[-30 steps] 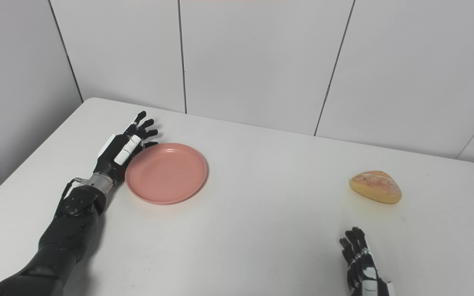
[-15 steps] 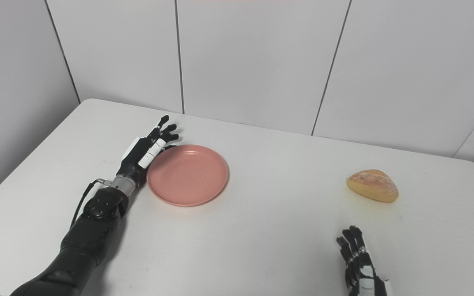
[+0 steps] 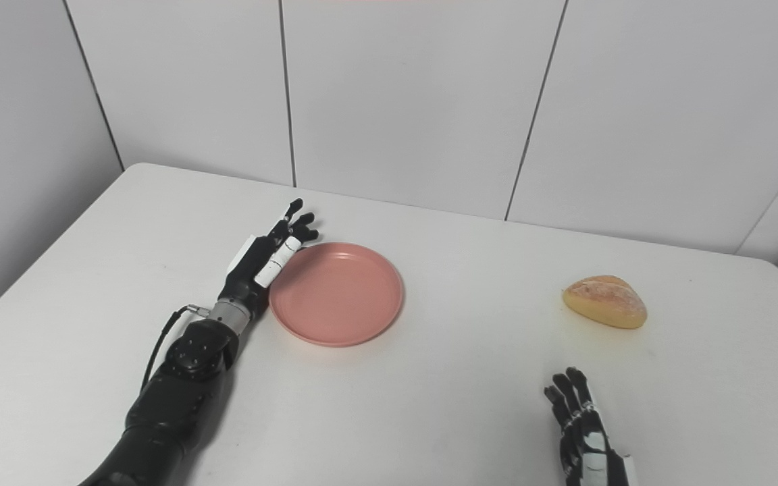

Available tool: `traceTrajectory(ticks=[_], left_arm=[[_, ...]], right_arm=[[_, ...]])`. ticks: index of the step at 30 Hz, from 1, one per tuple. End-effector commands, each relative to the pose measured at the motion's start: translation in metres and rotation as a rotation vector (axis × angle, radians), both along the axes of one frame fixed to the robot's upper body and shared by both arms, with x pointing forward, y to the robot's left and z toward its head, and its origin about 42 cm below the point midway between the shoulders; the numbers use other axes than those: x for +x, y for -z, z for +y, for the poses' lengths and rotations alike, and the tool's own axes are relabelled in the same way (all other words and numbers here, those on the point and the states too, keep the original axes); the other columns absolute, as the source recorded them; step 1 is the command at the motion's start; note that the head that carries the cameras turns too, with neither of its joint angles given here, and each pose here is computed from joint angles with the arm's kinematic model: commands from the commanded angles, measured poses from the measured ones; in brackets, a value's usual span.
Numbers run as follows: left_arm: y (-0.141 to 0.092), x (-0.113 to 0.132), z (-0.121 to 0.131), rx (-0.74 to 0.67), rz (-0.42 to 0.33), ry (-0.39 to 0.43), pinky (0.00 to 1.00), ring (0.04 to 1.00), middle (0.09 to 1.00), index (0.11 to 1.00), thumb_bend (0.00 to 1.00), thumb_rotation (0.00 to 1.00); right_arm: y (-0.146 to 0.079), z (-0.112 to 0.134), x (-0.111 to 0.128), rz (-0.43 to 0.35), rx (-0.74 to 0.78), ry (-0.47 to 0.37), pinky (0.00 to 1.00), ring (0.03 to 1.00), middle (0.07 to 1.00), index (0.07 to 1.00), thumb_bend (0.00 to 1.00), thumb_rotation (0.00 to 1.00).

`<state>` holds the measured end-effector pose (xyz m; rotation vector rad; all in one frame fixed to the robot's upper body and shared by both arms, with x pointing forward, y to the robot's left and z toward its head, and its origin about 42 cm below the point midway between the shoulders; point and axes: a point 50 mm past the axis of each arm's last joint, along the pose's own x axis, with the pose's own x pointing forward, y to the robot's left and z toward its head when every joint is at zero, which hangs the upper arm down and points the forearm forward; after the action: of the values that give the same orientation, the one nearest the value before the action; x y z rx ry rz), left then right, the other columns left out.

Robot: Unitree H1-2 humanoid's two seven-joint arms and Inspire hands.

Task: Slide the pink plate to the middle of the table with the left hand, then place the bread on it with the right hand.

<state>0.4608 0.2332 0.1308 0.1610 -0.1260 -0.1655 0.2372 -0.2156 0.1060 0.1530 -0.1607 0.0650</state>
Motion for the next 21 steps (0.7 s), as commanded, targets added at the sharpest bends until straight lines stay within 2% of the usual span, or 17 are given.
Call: traceTrajectory(ticks=[1, 8, 11, 17, 21], left_arm=[[0.053, -0.035, -0.014, -0.03, 0.13, -0.016, 0.8, 0.887, 0.952, 1.0, 0.87, 0.82], [0.049, -0.044, -0.032, -0.067, 0.079, 0.001, 0.78, 0.862, 0.931, 1.0, 0.87, 0.82], [0.046, -0.05, -0.041, -0.099, 0.056, -0.001, 0.82, 0.887, 0.937, 1.0, 0.87, 0.82], [0.048, -0.061, -0.051, -0.098, 0.017, -0.013, 0.89, 0.976, 0.987, 1.0, 0.85, 0.87], [0.05, -0.065, -0.055, -0.111, 0.003, -0.013, 0.92, 0.99, 0.999, 1.0, 0.84, 0.87]], right_arm=[[-0.005, 0.002, -0.001, -0.007, -0.002, -0.008, 1.0, 0.918, 0.926, 0.936, 0.82, 1.0], [-0.006, 0.006, 0.0, -0.008, -0.004, -0.006, 1.0, 0.909, 0.92, 0.936, 0.83, 1.0], [-0.007, 0.007, 0.0, -0.008, -0.004, -0.009, 1.0, 0.912, 0.923, 0.936, 0.82, 1.0], [-0.007, 0.011, 0.0, -0.01, -0.008, -0.007, 1.0, 0.905, 0.919, 0.935, 0.81, 1.0], [-0.007, 0.013, 0.0, -0.007, -0.008, -0.005, 1.0, 0.899, 0.916, 0.933, 0.82, 1.0]])
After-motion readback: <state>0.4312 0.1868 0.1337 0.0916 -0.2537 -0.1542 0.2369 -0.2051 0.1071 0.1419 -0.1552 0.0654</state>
